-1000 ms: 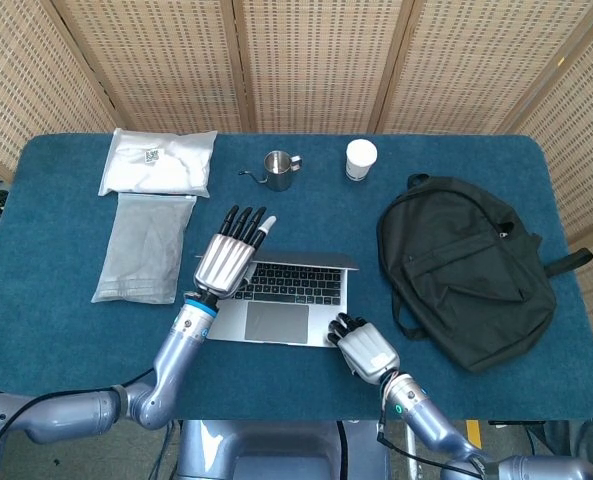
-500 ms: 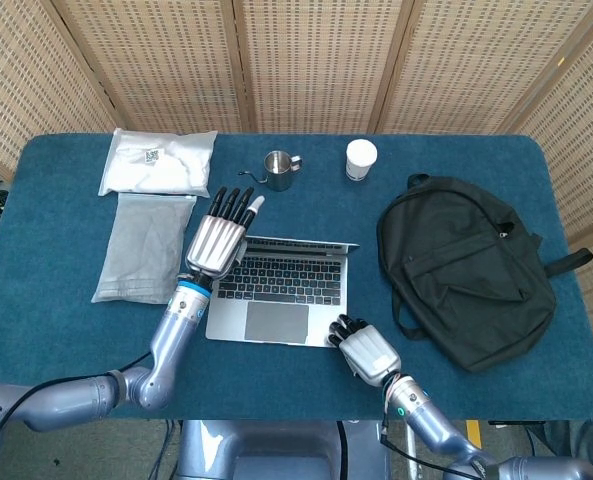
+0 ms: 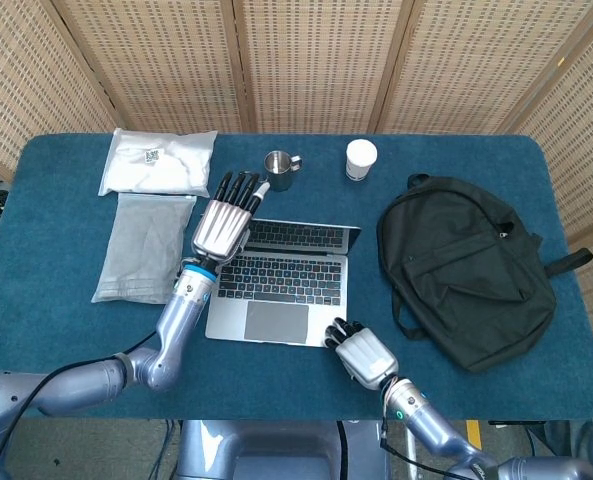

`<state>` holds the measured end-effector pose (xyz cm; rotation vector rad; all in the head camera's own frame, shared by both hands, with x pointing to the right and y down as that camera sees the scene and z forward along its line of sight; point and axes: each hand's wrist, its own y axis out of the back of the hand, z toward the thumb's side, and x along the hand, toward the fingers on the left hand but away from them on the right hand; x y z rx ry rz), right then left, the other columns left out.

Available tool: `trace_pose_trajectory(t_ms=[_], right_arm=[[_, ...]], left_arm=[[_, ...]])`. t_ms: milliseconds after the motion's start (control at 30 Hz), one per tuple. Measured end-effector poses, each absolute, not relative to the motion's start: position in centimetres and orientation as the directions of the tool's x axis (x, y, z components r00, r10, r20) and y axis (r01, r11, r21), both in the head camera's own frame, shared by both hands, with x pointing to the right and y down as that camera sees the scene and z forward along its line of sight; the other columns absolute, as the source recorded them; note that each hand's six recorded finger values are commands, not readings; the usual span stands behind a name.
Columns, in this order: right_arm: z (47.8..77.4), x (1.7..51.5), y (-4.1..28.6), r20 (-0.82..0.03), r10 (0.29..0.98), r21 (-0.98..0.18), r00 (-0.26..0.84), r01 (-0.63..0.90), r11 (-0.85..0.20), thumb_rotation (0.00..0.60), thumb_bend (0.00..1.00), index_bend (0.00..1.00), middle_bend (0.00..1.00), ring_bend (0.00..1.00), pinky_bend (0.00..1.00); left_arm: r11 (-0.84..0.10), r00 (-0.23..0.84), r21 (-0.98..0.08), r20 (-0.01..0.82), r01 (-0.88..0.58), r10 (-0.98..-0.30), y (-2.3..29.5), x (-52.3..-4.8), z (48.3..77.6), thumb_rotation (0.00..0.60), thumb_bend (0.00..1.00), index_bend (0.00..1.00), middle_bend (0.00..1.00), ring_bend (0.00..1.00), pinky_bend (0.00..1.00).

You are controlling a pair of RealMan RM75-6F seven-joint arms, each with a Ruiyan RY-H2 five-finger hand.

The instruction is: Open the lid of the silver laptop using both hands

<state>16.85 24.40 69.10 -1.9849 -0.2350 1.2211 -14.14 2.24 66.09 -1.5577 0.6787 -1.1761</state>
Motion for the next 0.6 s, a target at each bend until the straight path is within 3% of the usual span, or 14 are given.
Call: trace_pose_trajectory(t_ms=[600], right_arm=[[68.8,17.0,24.2,-0.67,0.525,-0.702,0.525,-0.218,-0.678,0.6,0.81,0.28,0.18,0.1,0.23]], left_arm=[[-0.268,0.327,-0.945,0.318,0.189,-0.89,-0.2,-14.0,66.0,0.6,0.46,0.0,0.0,0.0,0.0]])
